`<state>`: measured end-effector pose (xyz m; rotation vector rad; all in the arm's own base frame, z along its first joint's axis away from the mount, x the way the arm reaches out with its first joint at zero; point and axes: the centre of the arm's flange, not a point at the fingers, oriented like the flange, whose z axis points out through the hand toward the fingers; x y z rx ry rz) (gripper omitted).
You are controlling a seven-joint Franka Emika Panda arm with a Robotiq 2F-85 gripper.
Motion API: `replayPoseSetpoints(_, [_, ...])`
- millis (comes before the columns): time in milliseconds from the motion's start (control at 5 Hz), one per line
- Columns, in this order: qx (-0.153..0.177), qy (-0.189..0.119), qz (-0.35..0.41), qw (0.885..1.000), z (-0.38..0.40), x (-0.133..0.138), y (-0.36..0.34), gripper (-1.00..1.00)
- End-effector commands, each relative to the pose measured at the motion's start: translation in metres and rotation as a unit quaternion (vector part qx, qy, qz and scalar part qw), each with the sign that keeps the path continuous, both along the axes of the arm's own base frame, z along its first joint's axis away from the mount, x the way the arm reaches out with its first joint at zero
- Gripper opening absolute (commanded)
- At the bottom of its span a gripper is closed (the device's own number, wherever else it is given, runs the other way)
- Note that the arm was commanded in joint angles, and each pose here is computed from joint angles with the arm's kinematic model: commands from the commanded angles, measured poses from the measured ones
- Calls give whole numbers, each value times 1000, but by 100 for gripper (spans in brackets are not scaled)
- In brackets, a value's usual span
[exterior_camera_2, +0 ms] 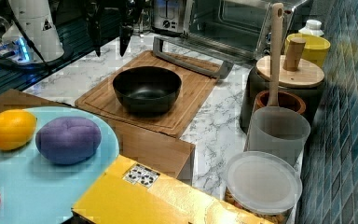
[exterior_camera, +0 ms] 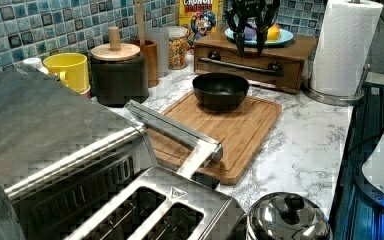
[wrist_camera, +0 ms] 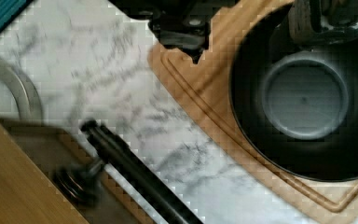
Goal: Pick up the bowl.
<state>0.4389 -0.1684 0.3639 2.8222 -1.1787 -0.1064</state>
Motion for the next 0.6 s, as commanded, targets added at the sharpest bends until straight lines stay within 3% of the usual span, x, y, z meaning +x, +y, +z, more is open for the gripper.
replayPoseSetpoints(200, [6,-3,22,1000,-39,-21,-11,0])
replayPoseSetpoints(400, [7,20,16,1000,-53,-14,-15,0])
replayPoseSetpoints(600, [13,-6,20,1000,-61,-19,-19,0])
